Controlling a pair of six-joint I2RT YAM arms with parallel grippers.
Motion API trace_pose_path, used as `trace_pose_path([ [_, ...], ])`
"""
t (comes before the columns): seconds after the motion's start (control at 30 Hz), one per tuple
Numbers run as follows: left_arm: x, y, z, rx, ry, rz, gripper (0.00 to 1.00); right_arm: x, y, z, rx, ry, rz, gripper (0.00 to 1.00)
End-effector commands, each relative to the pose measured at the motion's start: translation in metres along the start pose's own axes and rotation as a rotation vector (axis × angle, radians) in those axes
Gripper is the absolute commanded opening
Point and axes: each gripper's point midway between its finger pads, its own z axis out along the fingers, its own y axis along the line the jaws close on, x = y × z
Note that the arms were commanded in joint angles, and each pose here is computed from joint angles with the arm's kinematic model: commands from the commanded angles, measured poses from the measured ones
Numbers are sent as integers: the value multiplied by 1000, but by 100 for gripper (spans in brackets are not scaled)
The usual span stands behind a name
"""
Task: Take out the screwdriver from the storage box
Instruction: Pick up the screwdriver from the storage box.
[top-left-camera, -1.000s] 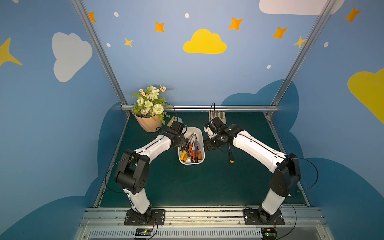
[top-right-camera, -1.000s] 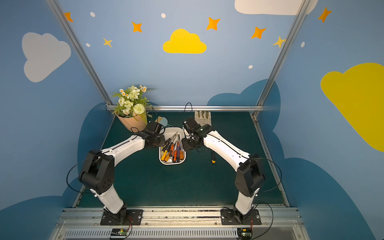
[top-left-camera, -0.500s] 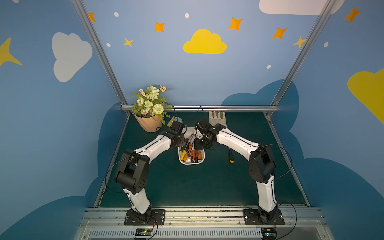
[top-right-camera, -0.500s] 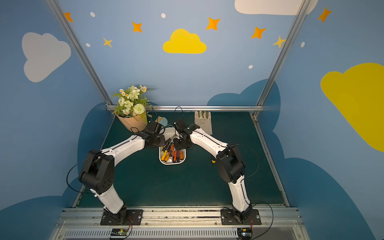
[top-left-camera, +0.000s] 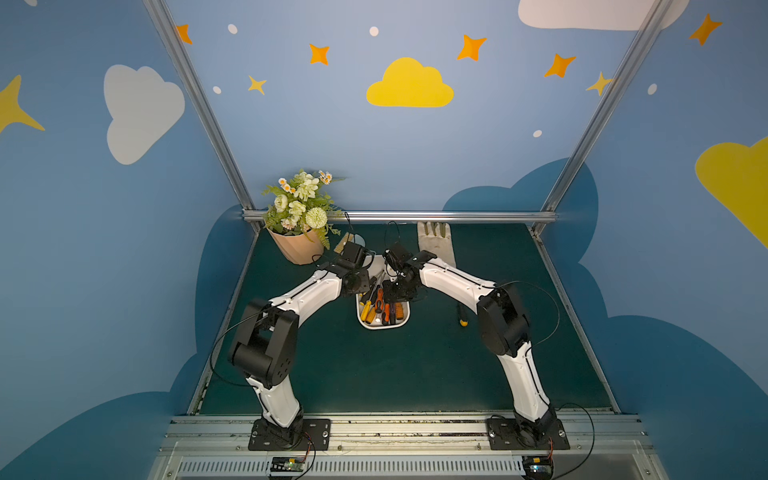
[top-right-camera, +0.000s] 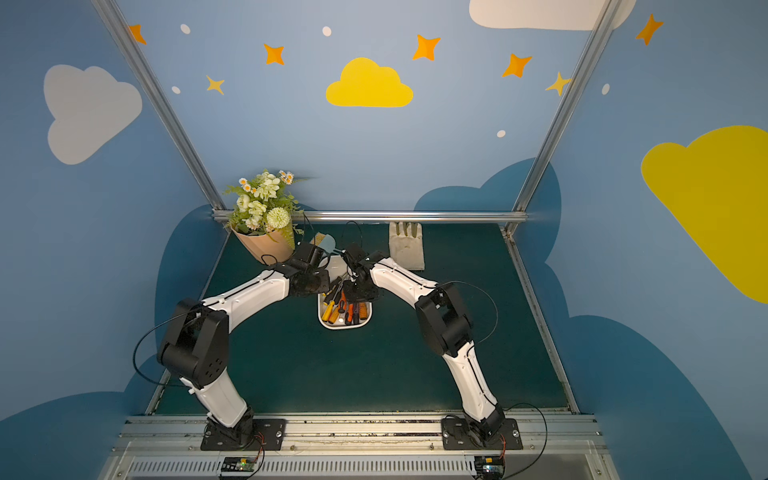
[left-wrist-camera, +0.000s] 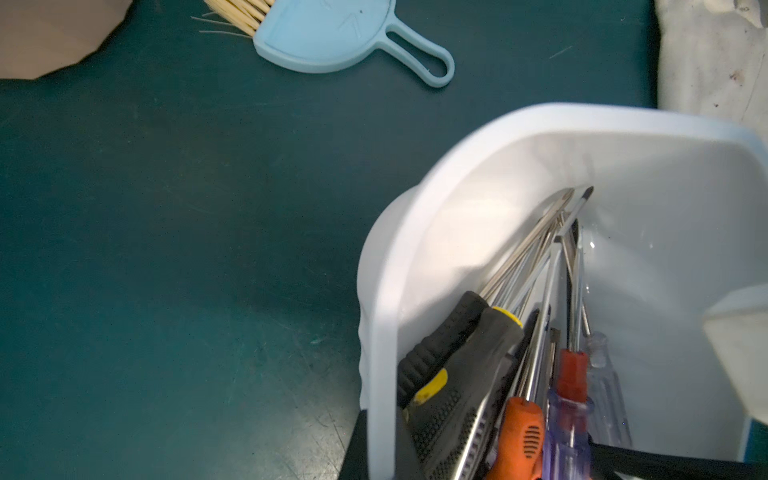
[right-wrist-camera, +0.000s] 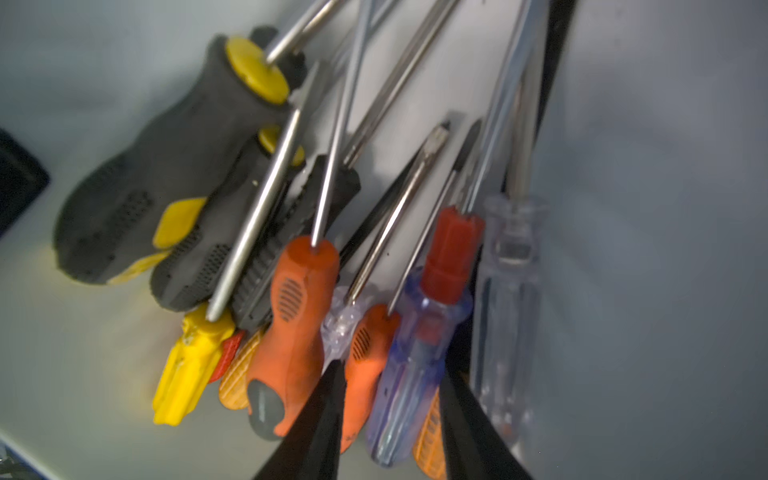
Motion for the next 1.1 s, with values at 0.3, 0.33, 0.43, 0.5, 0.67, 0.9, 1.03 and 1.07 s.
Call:
trace_pose_path([
  [0.3,-25,-15,-22,71,-85,-41,2,19,-26,19,112,107,54,29],
  [0.33,-24,-14,-20,65,-81,-40,2,19,-26,19,112,106,54,27],
  [0.43,-24,-12,-19,57,-76,-41,2,19,-26,21,113,112,50,23],
  [0.5,-24,-13,-18,59,-74,-40,2,20,-25,21,110,116,51,17],
  [0.67,-24,-13,-18,60,-74,-39,2,19,-22,16,92,108,42,0],
  [0.9,-23,-10,-16,38,-66,-38,2,13,-12,-1,41,38,20,0],
  [1.03,-22,-7,-14,31,-65,-45,2,8,-7,-13,25,7,4,0],
  [1.07,-22,-7,-14,33,-63,-45,2,7,-6,-16,22,1,2,0],
])
